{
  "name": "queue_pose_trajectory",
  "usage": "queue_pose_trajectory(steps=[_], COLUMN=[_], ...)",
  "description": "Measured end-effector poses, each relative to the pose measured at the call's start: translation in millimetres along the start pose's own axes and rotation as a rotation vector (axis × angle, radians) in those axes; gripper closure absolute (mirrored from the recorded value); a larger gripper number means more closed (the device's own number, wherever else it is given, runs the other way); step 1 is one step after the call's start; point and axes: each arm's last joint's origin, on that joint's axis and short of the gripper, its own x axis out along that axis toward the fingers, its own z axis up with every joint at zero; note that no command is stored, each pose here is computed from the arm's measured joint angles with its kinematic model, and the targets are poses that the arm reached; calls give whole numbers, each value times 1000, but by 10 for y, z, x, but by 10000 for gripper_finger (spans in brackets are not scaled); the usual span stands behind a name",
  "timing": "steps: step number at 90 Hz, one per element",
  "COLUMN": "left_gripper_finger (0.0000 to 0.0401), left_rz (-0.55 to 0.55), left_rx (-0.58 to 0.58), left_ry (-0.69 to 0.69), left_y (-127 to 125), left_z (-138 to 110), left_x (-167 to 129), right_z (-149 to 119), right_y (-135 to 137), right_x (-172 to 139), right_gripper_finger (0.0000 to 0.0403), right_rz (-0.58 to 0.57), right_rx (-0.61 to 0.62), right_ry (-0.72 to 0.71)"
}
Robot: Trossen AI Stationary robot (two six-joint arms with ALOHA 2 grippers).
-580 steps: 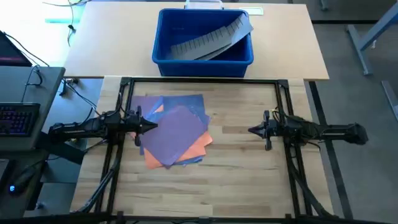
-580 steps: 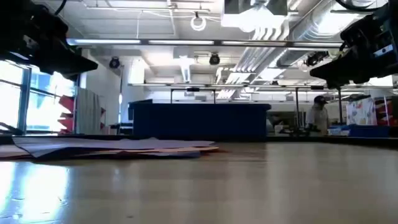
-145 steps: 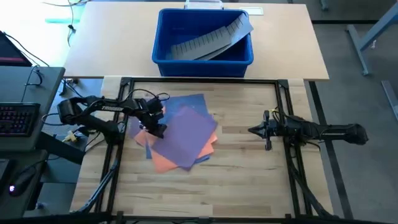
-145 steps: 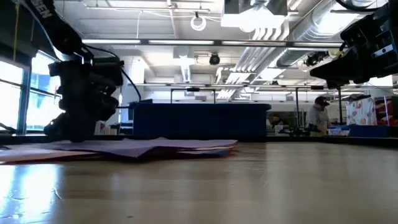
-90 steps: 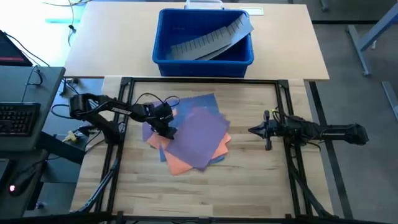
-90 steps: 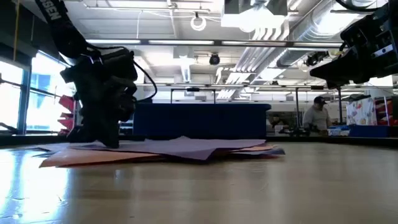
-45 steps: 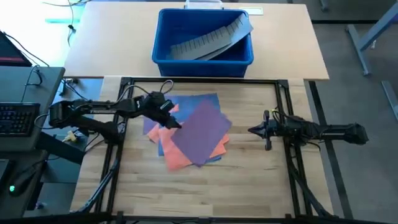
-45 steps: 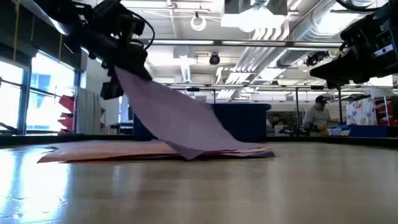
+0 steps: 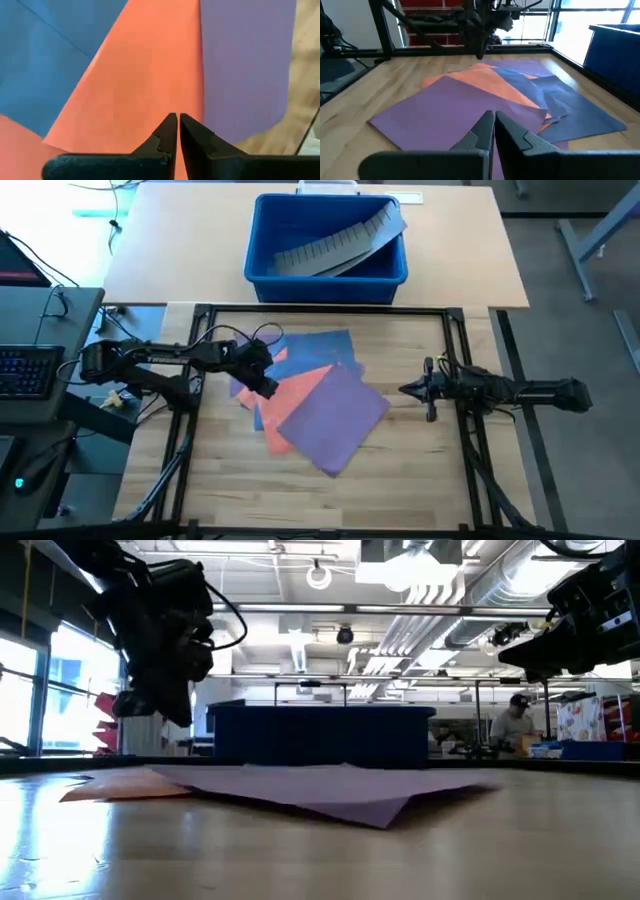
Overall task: Organize paper
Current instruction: Move the purple paper to the bottom right of the table
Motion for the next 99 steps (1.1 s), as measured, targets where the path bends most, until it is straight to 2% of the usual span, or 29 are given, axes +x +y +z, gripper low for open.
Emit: queue_pose_trajectory(steps=[18, 30, 42, 59, 68, 80, 99], left_gripper_finger=[400, 384, 334, 244, 216, 207, 206], left_rz=[-93, -91, -84, -162, -166, -125, -124], left_rx=[66, 49, 36, -13, -27, -32, -22], left_ry=[-19, 3, 44, 86, 105, 147, 192], left_y=[-151, -168, -160, -184, -188, -199, -368], left_z=[-23, -40, -43, 18, 8, -38, -35], left_x=[28, 101, 240, 498, 615, 741, 910], right_z=[0, -1, -1, -1, -1, -1, -1], right_y=[0, 0, 0, 0, 0, 0, 0], right_x=[0, 0, 0, 0, 0, 0, 0], right_gripper_finger=[402, 402, 402, 402, 402, 402, 402], right_rz=[0, 0, 0, 0, 0, 0, 0], right_rx=[0, 0, 0, 0, 0, 0, 0], right_ry=[0, 0, 0, 0, 0, 0, 0])
